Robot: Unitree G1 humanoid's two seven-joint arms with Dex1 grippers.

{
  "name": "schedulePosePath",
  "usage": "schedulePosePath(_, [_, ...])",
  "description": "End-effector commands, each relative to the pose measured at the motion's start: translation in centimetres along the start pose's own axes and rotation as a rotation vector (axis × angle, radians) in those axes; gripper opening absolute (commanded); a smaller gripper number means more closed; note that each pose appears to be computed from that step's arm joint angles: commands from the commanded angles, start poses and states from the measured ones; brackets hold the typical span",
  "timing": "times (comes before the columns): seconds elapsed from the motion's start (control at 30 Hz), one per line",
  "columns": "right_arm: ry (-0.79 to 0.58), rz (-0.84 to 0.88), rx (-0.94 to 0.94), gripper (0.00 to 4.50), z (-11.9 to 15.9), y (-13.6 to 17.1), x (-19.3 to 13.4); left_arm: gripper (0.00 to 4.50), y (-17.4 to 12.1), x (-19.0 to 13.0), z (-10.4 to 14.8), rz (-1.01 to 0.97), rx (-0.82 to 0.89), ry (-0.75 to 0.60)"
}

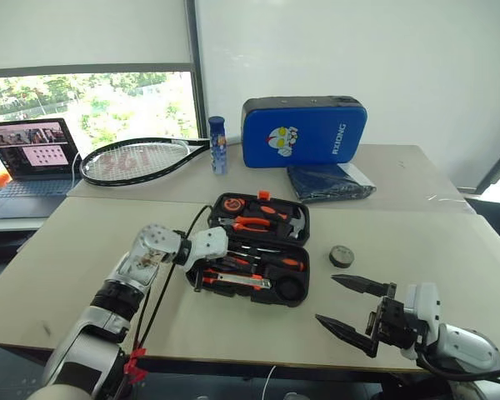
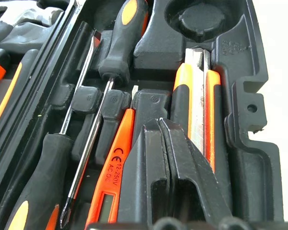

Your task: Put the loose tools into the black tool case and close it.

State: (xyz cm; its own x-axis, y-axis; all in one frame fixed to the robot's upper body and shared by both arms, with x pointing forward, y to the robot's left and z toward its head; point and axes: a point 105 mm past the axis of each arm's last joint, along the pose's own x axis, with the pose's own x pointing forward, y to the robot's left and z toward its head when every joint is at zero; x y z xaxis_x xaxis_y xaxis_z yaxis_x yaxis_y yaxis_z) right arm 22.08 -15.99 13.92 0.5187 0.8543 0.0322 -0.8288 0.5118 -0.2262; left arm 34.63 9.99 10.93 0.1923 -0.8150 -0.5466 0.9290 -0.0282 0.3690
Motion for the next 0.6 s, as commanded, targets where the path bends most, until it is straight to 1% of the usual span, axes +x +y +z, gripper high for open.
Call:
schedulePosePath(0.03, [-0.025, -0.011, -0.056, 4.50, 0.9, -0.4, 0.2, 0.08, -2.8, 1.5, -3.6, -0.066, -0.067, 0.126])
schedulePosePath(0.13, [-0.024, -0.015, -0.060, 4.50, 0.8, -0.4, 0.3, 0.08, -3.1, 1.8, -3.7, -0.049, -0.068, 0.129])
schedulePosePath(0.23, [-0.018, -0.019, -0.063, 4.50, 0.7, -0.4, 0.3, 0.08, -2.7, 1.6, -3.3, -0.025, -0.057, 0.111])
schedulePosePath(0.3, [-0.013, -0.023, -0.070, 4.50, 0.6, -0.6, 0.3, 0.08, -2.3, 0.9, -2.6, -0.019, -0.024, 0.083])
schedulePosePath(0.33, [-0.012, -0.026, -0.072, 4.50, 0.6, -0.7, 0.2, 0.08, -2.1, 0.5, -2.0, -0.014, -0.021, 0.054])
schedulePosePath(0.43, [-0.015, -0.029, -0.072, 4.50, 0.8, -0.8, 0.0, 0.08, -1.3, -0.8, 0.4, 0.003, -0.013, -0.089])
schedulePosePath(0.47, [-0.014, -0.027, -0.071, 4.50, 0.9, -0.8, -0.1, 0.08, -0.6, -1.6, 1.2, 0.037, 0.002, -0.142])
schedulePosePath(0.53, [-0.014, -0.027, -0.068, 4.50, 0.9, -0.8, -0.3, 0.08, 0.5, -3.2, 1.9, 0.073, -0.046, -0.202])
schedulePosePath(0.6, [-0.016, -0.026, -0.066, 4.50, 0.9, -0.9, -0.3, 0.08, 0.5, -4.1, 2.0, 0.056, -0.058, -0.218])
